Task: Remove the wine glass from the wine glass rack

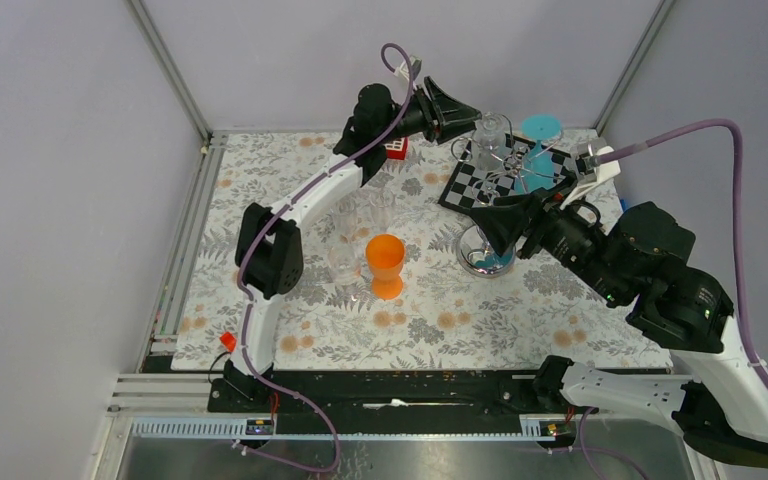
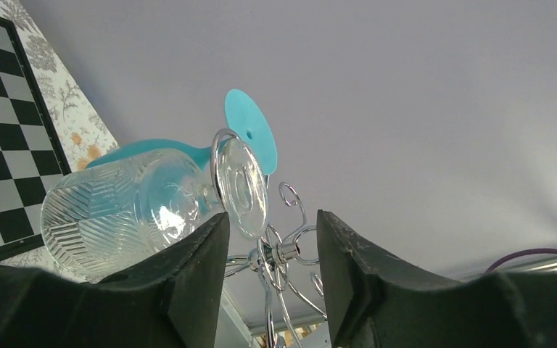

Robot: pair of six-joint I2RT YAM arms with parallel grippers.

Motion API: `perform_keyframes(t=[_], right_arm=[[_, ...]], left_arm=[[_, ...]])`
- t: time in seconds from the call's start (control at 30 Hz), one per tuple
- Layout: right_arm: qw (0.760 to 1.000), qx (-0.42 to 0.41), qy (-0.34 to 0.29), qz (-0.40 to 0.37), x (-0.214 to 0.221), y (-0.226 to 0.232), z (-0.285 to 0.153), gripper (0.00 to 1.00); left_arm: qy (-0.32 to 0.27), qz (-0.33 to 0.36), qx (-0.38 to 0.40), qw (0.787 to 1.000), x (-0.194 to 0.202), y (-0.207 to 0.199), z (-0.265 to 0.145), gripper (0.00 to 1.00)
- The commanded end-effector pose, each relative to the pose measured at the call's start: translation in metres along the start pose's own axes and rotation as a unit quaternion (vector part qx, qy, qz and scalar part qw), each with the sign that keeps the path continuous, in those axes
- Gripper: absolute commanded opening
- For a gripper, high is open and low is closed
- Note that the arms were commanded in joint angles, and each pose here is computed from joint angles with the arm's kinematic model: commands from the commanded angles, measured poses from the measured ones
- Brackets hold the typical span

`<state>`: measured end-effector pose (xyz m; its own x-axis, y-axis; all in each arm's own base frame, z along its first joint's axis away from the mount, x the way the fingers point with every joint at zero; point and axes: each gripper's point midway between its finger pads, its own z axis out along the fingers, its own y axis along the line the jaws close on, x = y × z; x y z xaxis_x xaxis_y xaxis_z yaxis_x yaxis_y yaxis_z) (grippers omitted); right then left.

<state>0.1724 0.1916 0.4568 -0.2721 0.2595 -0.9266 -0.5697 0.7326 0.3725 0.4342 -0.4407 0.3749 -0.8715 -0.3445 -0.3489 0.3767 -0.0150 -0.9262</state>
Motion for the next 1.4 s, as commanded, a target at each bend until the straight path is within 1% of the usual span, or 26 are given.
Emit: perform_keyframes(t=[0.0, 0.1, 0.17, 0.37, 0.53, 0.63, 0.73, 0.87, 1.03, 1.1, 1.37], right_arm=[[1.000, -0.009, -0.022, 0.012, -0.012, 0.005, 0.001, 0.62], [1.000, -0.009, -0.023, 0.011, -0.012, 0.005, 0.000, 0.62], [1.000, -0.013, -0.020, 0.008, -0.011, 0.006, -0.001, 0.62], [1.000, -0.014, -0.018, 0.004, -0.009, 0.006, 0.000, 0.61], [1.000, -0.013, -0.015, 0.000, -0.008, 0.006, 0.002, 0.60], [1.000, -0.011, -0.014, -0.001, -0.007, 0.005, 0.002, 0.59], [1.000, -0.010, -0.013, -0.001, -0.006, 0.004, 0.002, 0.59], [1.000, -0.006, -0.016, -0.001, -0.007, 0.002, 0.001, 0.59], [1.000, -0.004, -0.018, -0.001, -0.007, 0.001, -0.001, 0.58], [1.000, -0.002, -0.019, -0.001, -0.008, 0.000, -0.001, 0.59], [1.000, -0.001, -0.022, 0.001, -0.008, -0.001, -0.002, 0.58]], left_arm=[[0.003, 0.011, 0.049, 0.999, -0.003, -0.034, 0.001, 0.47], [0.004, 0.006, 0.056, 0.998, -0.004, -0.036, 0.003, 0.42], [0.004, 0.005, 0.057, 0.998, -0.005, -0.038, 0.004, 0.40], [0.007, -0.010, 0.042, 0.999, -0.004, -0.032, 0.005, 0.36], [0.018, -0.035, 0.029, 0.999, -0.004, -0.027, 0.011, 0.29], [0.021, -0.039, 0.012, 0.999, -0.001, -0.021, 0.011, 0.29], [0.015, -0.036, -0.018, 0.999, -0.001, -0.008, 0.010, 0.36], [0.008, -0.030, -0.033, 0.999, -0.002, -0.002, 0.008, 0.36], [0.007, -0.032, -0.028, 0.999, -0.003, -0.005, 0.009, 0.29], [0.009, -0.032, -0.026, 0.999, -0.002, -0.006, 0.009, 0.22], [0.011, -0.035, -0.011, 0.999, -0.001, -0.015, 0.008, 0.06]])
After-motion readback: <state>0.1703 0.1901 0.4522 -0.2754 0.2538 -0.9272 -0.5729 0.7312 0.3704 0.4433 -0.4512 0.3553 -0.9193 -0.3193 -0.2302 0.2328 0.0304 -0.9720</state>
